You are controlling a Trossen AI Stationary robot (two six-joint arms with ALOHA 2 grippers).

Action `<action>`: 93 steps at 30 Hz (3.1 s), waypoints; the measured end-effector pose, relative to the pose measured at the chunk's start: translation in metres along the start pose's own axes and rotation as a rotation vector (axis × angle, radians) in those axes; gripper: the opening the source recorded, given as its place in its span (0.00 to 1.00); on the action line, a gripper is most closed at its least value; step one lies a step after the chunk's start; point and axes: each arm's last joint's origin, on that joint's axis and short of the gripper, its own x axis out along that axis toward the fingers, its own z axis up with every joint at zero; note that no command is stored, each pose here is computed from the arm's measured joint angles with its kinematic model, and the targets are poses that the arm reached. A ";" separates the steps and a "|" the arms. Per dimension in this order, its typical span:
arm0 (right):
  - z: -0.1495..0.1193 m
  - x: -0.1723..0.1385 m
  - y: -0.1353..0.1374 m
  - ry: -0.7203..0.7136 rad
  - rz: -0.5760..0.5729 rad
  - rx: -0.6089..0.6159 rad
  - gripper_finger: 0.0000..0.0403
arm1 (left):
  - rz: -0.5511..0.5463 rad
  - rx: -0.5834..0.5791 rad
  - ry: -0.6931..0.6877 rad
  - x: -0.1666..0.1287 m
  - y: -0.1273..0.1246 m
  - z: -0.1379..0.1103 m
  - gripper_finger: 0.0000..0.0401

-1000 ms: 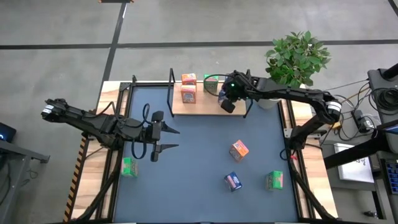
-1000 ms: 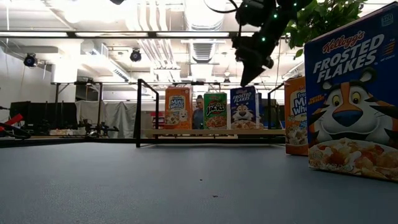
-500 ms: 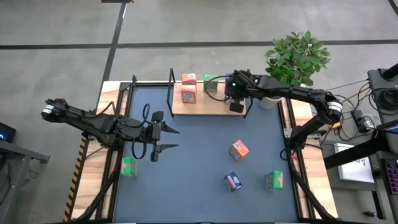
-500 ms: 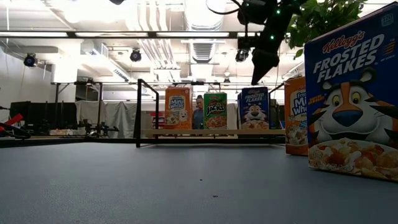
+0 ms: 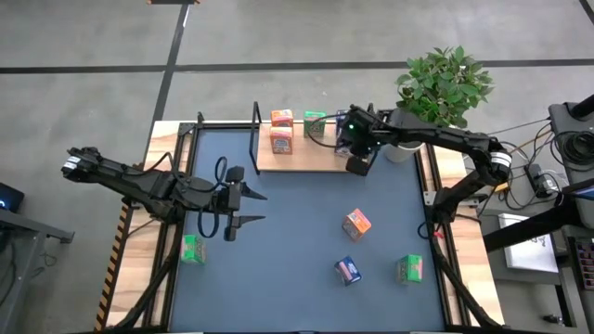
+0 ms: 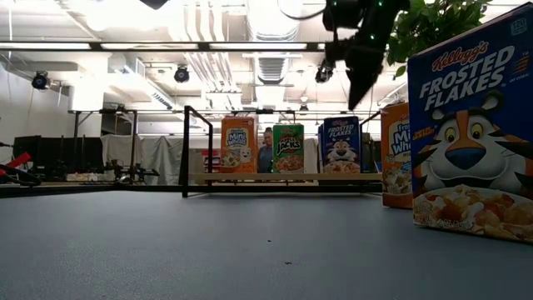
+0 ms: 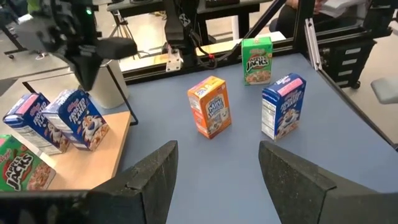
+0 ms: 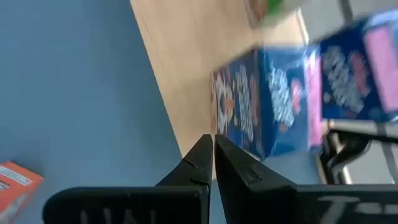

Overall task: Stack cereal on shelf
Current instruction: Put the left blue cereal box on the shelf

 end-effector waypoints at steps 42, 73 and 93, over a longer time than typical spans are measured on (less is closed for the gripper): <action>-0.011 0.020 -0.005 0.070 -0.212 -0.024 0.02 | -0.002 0.017 0.027 0.000 0.000 -0.003 0.52; -0.006 0.024 -0.010 0.046 -0.276 -0.036 0.02 | -0.003 0.019 0.048 0.000 0.000 -0.005 0.52; 0.015 0.010 -0.008 -0.156 -0.218 0.049 0.02 | -0.006 0.058 0.083 0.008 -0.003 -0.009 0.52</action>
